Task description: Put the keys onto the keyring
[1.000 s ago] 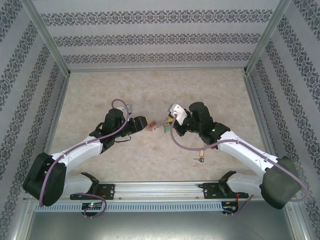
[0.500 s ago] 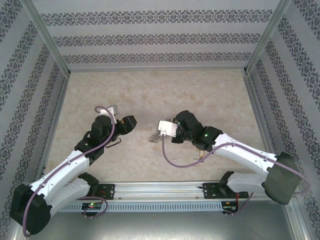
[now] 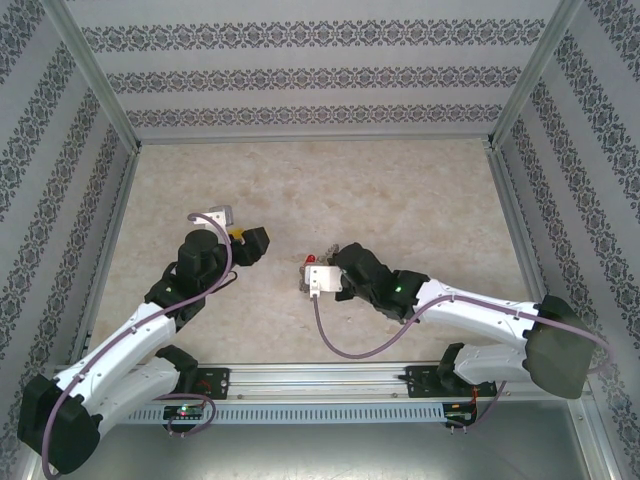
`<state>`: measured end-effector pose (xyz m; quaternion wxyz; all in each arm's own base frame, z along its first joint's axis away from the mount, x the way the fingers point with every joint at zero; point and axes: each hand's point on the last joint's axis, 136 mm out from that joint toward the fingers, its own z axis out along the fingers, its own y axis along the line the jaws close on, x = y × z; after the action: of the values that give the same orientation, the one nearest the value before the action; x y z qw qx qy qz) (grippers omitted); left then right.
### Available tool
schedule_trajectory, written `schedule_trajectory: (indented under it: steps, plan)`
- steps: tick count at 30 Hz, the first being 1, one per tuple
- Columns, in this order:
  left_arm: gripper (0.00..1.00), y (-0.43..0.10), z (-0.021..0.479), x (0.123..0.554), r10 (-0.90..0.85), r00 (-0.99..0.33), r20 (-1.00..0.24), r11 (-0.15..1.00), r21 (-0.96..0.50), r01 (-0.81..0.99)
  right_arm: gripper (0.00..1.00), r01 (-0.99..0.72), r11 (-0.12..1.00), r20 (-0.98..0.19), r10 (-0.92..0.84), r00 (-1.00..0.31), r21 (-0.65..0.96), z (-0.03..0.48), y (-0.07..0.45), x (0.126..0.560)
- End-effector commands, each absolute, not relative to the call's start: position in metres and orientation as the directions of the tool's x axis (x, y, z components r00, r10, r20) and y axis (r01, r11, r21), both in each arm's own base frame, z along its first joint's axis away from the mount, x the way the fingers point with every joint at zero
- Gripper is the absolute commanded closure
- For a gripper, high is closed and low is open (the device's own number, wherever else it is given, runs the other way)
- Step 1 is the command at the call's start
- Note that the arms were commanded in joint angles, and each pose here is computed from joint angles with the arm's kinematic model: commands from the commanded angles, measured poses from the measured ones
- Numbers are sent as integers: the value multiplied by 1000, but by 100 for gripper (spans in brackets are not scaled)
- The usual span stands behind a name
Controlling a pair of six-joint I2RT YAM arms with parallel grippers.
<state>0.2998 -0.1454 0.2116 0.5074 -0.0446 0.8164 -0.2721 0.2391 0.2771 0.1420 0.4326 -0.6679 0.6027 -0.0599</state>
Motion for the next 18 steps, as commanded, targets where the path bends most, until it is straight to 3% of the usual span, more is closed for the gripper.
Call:
schedule_trajectory:
  steps: [1,3,6,12,18]
  plan:
    - [30,-163,243,305,-268,-403,-875,839,-418,349,100,-900,213,-728,-669,149,-380,171,284,221]
    - [30,-179,248,301,-189,-389,-902,812,-366,454,100,-972,173,-861,-505,53,-161,191,285,207]
    - [33,-206,252,287,-19,-355,-935,724,-258,640,100,-995,95,-906,-421,-46,6,205,279,201]
    - [44,-235,251,276,230,-258,-938,552,-93,828,100,-997,18,-923,-377,-77,76,214,270,210]
    - [49,-257,250,263,307,-189,-933,370,-66,927,100,-997,80,-862,-506,-34,-8,200,261,234]
